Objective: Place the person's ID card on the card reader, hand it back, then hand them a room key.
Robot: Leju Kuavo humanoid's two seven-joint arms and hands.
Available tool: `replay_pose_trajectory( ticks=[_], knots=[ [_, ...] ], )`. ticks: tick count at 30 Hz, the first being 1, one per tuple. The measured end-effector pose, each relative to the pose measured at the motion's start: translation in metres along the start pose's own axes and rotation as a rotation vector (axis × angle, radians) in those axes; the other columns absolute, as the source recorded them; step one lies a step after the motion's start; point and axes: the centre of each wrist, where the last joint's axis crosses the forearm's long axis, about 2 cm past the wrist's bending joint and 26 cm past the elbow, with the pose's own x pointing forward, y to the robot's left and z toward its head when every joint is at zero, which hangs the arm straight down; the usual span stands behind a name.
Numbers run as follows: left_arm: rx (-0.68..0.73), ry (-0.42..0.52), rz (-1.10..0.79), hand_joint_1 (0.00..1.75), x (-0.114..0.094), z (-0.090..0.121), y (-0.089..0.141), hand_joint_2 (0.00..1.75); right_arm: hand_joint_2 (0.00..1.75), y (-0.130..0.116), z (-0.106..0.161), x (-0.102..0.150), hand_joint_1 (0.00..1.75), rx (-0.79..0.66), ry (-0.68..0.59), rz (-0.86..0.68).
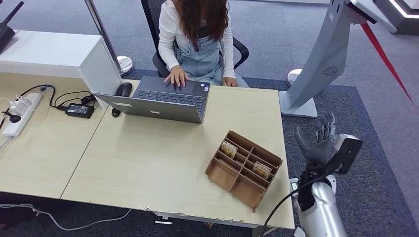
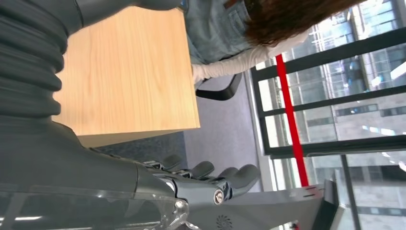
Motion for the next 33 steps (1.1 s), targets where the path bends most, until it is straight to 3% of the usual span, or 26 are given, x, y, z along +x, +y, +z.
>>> replay_pose_trajectory(
  ticks=[7, 12, 24, 33],
  knots=[
    [0.035, -0.014, 0.014, 0.00, 0.001, 0.000, -0.001, 0.00, 1.75, 0.030, 0.016, -0.003, 0.00, 0.053, -0.096, -0.035],
    [0.037, -0.009, 0.038, 0.00, 0.002, 0.000, -0.002, 0.00, 1.75, 0.042, 0.023, -0.003, 0.00, 0.098, -0.099, -0.056],
    [0.004, 0.035, 0.117, 0.00, 0.001, 0.001, -0.005, 0.00, 1.75, 0.054, 0.032, 0.009, 0.00, 0.206, -0.103, 0.098],
    [-0.049, 0.005, 0.169, 0.00, 0.000, 0.001, -0.008, 0.00, 1.75, 0.052, 0.044, 0.021, 0.00, 0.238, -0.105, 0.157]
  ],
)
